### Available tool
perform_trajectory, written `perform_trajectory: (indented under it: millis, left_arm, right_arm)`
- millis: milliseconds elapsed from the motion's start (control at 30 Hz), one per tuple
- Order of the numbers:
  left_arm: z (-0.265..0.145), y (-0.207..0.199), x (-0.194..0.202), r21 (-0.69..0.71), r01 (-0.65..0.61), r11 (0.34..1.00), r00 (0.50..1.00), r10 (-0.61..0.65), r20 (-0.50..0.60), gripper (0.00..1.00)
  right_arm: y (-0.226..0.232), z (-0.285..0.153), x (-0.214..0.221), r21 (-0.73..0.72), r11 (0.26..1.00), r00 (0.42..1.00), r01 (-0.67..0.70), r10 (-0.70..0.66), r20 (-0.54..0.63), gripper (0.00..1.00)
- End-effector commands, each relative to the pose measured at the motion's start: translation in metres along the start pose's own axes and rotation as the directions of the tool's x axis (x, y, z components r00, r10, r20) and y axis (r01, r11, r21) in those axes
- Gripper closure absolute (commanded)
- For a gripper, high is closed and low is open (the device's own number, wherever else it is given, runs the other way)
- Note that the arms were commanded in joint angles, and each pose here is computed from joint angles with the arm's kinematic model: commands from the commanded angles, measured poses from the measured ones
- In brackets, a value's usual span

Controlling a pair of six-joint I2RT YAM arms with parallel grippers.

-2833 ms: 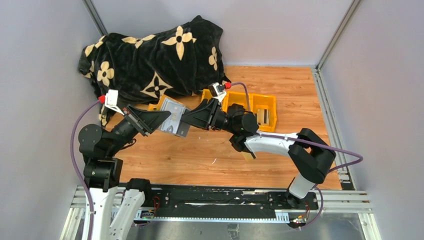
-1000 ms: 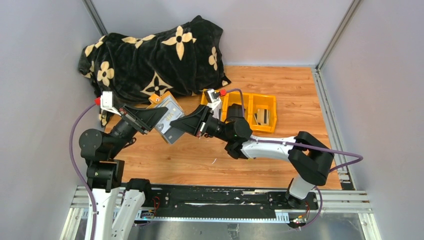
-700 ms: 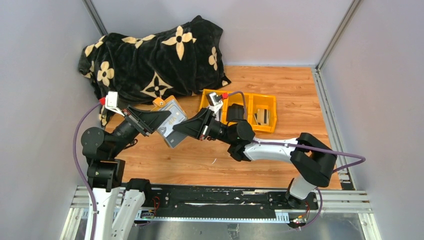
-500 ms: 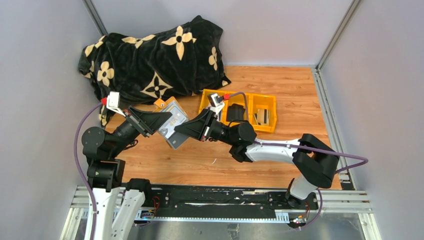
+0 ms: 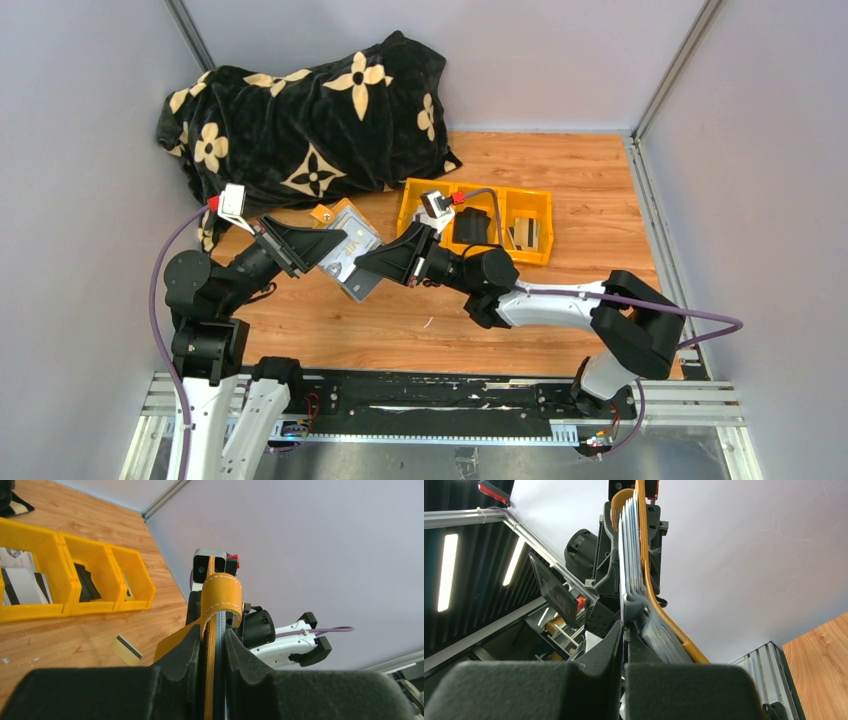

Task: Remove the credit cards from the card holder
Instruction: Remove the credit card from the card holder.

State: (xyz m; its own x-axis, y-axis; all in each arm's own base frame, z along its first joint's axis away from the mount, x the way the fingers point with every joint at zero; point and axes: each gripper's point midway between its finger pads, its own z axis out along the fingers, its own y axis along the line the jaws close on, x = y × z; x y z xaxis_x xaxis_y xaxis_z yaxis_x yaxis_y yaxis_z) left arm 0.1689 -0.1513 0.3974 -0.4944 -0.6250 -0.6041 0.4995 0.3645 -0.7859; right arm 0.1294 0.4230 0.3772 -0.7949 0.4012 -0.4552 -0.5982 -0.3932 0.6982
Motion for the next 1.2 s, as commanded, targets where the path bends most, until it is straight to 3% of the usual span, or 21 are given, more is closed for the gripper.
perform_trajectory:
  millis: [0,533,633,733,833,1000,1167]
  left_arm:
    - [-0.002,-0.009,-0.008,0.006,-0.044,0.999,0.999,0.044,0.03,1.0]
    - [-0.004,-0.015,-0.011,0.016,-0.088,0.996,0.995,0.087,0.038,1.0]
    - [-0.004,-0.013,-0.01,0.012,-0.091,0.996,0.995,0.09,0.036,1.0]
    - [-0.004,-0.012,-0.01,0.01,-0.095,0.995,0.995,0.094,0.039,1.0]
    - [-0.004,-0.013,-0.01,0.012,-0.099,0.995,0.994,0.098,0.038,1.0]
    - [-0.005,-0.016,-0.01,0.02,-0.128,0.992,0.991,0.127,0.037,1.0]
    - [-0.006,-0.017,-0.007,0.041,-0.138,0.99,0.99,0.137,0.029,1.0]
  right_arm:
    - [0.05,-0.006,-0.011,-0.165,0.984,0.997,0.073,-0.069,0.034,1.0]
    - [0.046,-0.02,-0.012,-0.133,0.989,0.997,0.065,-0.06,0.041,1.0]
    - [0.053,-0.015,-0.012,-0.163,0.985,0.998,0.064,-0.061,0.022,0.9]
    - [0.056,-0.009,-0.014,-0.178,0.982,0.998,0.057,-0.054,0.021,0.72]
    - [0.053,-0.006,-0.014,-0.176,0.983,0.999,0.045,-0.042,0.022,0.63]
    - [0.046,-0.02,-0.04,-0.131,0.99,0.998,0.054,-0.047,0.052,0.32]
    - [0.017,-0.038,-0.065,0.073,0.981,0.984,0.18,-0.18,-0.007,0.26]
